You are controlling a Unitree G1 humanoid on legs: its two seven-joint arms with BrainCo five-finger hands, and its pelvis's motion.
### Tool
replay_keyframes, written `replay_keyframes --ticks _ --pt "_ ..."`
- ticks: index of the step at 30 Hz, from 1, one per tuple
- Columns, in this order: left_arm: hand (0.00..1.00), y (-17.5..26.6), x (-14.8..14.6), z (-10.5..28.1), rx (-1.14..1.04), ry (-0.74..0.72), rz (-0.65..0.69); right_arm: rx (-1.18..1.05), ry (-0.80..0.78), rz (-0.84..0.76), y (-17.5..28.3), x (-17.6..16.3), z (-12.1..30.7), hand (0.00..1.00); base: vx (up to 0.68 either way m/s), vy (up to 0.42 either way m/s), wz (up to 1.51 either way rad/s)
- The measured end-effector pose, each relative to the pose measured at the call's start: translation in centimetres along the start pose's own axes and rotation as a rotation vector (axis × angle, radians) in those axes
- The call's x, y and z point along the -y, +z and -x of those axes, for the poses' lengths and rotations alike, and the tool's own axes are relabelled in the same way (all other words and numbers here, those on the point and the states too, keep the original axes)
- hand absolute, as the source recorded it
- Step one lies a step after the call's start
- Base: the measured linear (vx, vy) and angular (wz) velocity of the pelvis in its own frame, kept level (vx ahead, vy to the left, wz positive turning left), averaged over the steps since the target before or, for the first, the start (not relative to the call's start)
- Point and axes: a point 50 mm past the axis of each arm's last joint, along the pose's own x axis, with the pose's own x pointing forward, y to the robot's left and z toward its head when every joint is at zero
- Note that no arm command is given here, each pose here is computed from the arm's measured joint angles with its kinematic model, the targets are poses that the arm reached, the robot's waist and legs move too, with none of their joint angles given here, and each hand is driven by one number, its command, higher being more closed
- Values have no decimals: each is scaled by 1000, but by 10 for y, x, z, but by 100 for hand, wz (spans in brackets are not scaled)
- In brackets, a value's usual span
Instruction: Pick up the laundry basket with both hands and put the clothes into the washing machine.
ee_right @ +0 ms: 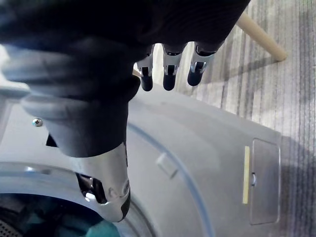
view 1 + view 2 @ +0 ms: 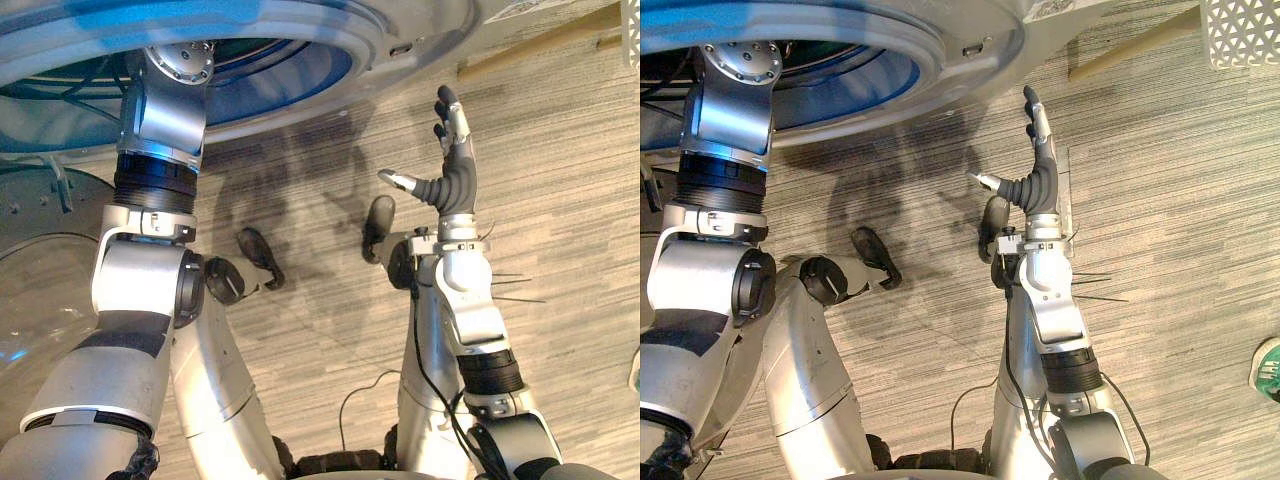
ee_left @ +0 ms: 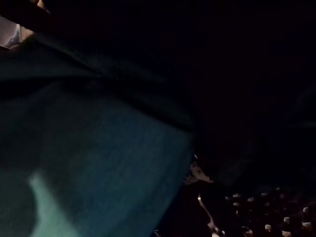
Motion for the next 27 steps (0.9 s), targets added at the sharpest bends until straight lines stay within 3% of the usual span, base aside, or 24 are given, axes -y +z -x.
replay_keyframes --ticks 9,14,19,27 --pt "0 -43 32 35 -143 -166 11 -122 20 55 -27 0 4 0 2 -19 9" --pt "0 -61 11 52 -197 -13 160 -153 -13 37 -33 6 6 0 -33 -23 12" --pt "0 -78 -4 88 -220 120 193 -205 -47 48 -44 12 11 0 2 -30 13" --pt "0 -90 12 147 -327 95 306 -271 -70 53 -56 20 23 0 -11 -19 5"
